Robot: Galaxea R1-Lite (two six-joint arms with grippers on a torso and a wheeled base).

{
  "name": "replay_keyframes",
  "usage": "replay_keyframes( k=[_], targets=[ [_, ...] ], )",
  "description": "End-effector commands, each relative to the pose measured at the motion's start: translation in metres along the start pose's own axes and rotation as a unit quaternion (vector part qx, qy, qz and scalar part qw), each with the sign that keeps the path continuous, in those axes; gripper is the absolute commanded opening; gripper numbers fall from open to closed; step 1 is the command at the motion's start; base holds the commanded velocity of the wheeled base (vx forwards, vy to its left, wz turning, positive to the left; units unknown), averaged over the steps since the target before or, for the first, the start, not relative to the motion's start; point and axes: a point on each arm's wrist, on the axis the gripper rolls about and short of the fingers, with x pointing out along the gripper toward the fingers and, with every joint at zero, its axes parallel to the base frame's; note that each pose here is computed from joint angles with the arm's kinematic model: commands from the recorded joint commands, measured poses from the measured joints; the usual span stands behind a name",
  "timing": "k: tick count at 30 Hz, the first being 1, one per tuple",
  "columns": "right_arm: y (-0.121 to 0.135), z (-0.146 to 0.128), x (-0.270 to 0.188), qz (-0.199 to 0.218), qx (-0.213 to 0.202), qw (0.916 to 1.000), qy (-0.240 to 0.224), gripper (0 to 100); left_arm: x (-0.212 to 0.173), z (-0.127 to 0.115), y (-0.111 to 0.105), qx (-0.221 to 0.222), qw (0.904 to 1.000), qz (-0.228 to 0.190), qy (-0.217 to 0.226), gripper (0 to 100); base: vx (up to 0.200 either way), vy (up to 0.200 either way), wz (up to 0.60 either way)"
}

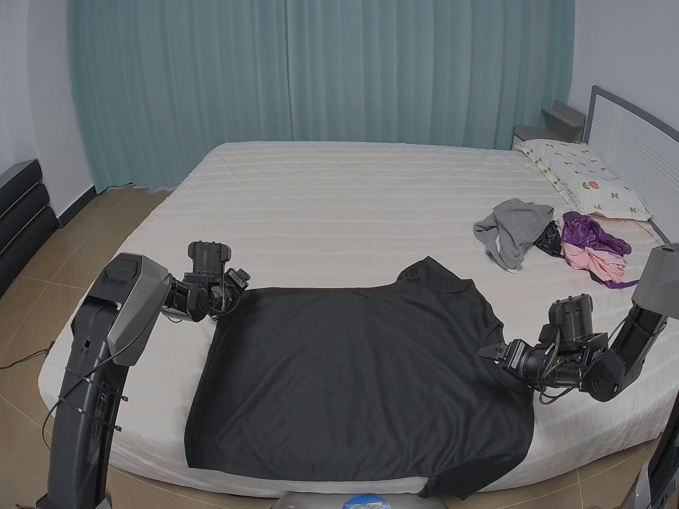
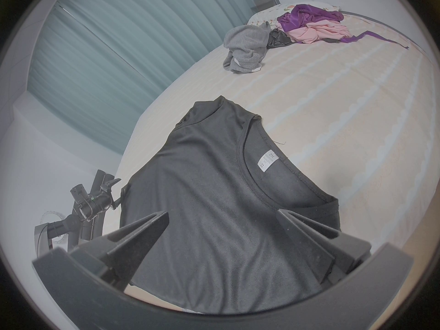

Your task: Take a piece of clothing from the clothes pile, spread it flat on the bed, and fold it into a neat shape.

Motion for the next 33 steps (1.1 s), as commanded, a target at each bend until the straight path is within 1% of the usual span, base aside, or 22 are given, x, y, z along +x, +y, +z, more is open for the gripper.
replay_keyframes(
  k=[1, 5, 6, 10, 11, 12, 13, 14, 15, 17, 18, 21, 22, 24, 26, 27, 30, 31, 33],
  targets=[
    [-0.002, 0.001, 0.002, -0.001, 0.002, 1.0, -0.002, 100, -0.003, -0.001, -0.002, 0.007, 1.0, 0.0, 0.002, 0, 0.0, 0.0, 0.0],
    [0.0, 0.009, 0.003, 0.007, 0.004, 0.9998, -0.017, 100, -0.003, 0.0, -0.003, 0.01, 0.9999, -0.004, -0.001, 0, 0.0, 0.0, 0.0],
    [-0.001, 0.017, 0.004, 0.008, 0.008, 0.9995, -0.03, 100, -0.004, 0.003, -0.005, 0.009, 0.9999, -0.006, -0.008, 0, 0.0, 0.0, 0.0],
    [-0.003, 0.036, 0.015, 0.01, 0.017, 0.9982, -0.056, 100, -0.006, 0.012, -0.009, 0.002, 0.9995, -0.012, -0.03, 0, 0.0, 0.0, 0.0],
    [-0.003, 0.036, 0.015, 0.01, 0.017, 0.9982, -0.056, 100, -0.006, 0.012, -0.009, 0.002, 0.9995, -0.012, -0.03, 0, 0.0, 0.0, 0.0],
    [-0.006, 0.049, 0.026, 0.008, 0.022, 0.9973, -0.07, 100, -0.008, 0.016, -0.012, -0.007, 0.9987, -0.016, -0.048, 0, 0.0, 0.0, 0.0],
    [-0.009, 0.056, 0.032, 0.008, 0.024, 0.9967, -0.077, 100, -0.008, 0.018, -0.014, -0.013, 0.9981, -0.02, -0.056, 0, 0.0, 0.0, 0.0],
    [-0.009, 0.056, 0.032, 0.008, 0.024, 0.9967, -0.077, 100, -0.008, 0.018, -0.014, -0.013, 0.9981, -0.02, -0.056, 0, 0.0, 0.0, 0.0],
    [-0.011, 0.067, 0.044, 0.009, 0.027, 0.9956, -0.089, 100, -0.01, 0.023, -0.019, -0.024, 0.9968, -0.025, -0.072, 0, 0.0, 0.0, 0.0],
    [-0.01, 0.072, 0.051, 0.012, 0.026, 0.9951, -0.095, 100, -0.012, 0.025, -0.021, -0.031, 0.9961, -0.026, -0.078, 0, 0.0, 0.0, 0.0],
    [-0.008, 0.08, 0.064, 0.015, 0.024, 0.9946, -0.1, 100, -0.013, 0.027, -0.023, -0.034, 0.9956, -0.027, -0.083, 0, 0.0, 0.0, 0.0],
    [-0.006, 0.088, 0.085, 0.011, 0.02, 0.9955, -0.091, 100, -0.015, 0.029, -0.024, -0.035, 0.9953, -0.029, -0.086, 0, 0.0, 0.0, 0.0],
    [-0.006, 0.088, 0.085, 0.011, 0.02, 0.9955, -0.091, 100, -0.015, 0.029, -0.024, -0.035, 0.9953, -0.029, -0.086, 0, 0.0, 0.0, 0.0],
    [-0.007, 0.099, 0.108, 0.003, -0.011, 0.9958, -0.09, 100, -0.015, 0.029, -0.023, -0.042, 0.9952, -0.029, -0.084, 0, 0.0, 0.0, 0.0],
    [-0.006, 0.11, 0.12, 0.004, -0.026, 0.9947, -0.099, 100, -0.015, 0.029, -0.023, -0.05, 0.9948, -0.03, -0.083, 0, 0.0, 0.0, 0.0],
    [-0.006, 0.111, 0.121, 0.004, -0.026, 0.9947, -0.099, 100, -0.015, 0.029, -0.023, -0.05, 0.9948, -0.03, -0.083, 0, 0.0, 0.0, 0.0],
    [-0.009, 0.108, 0.148, -0.006, -0.027, 0.9965, -0.079, 100, -0.015, 0.029, -0.023, -0.052, 0.9948, -0.029, -0.083, 0, 0.0, 0.0, 0.0],
    [-0.009, 0.108, 0.148, -0.006, -0.027, 0.9965, -0.079, 100, -0.015, 0.029, -0.023, -0.052, 0.9948, -0.029, -0.083, 0, 0.0, 0.0, 0.0],
    [-0.013, 0.107, 0.168, -0.013, -0.032, 0.9958, -0.085, 100, -0.014, 0.026, -0.021, -0.051, 0.9952, -0.025, -0.08, 0, 0.0, 0.0, 0.0]
  ],
)
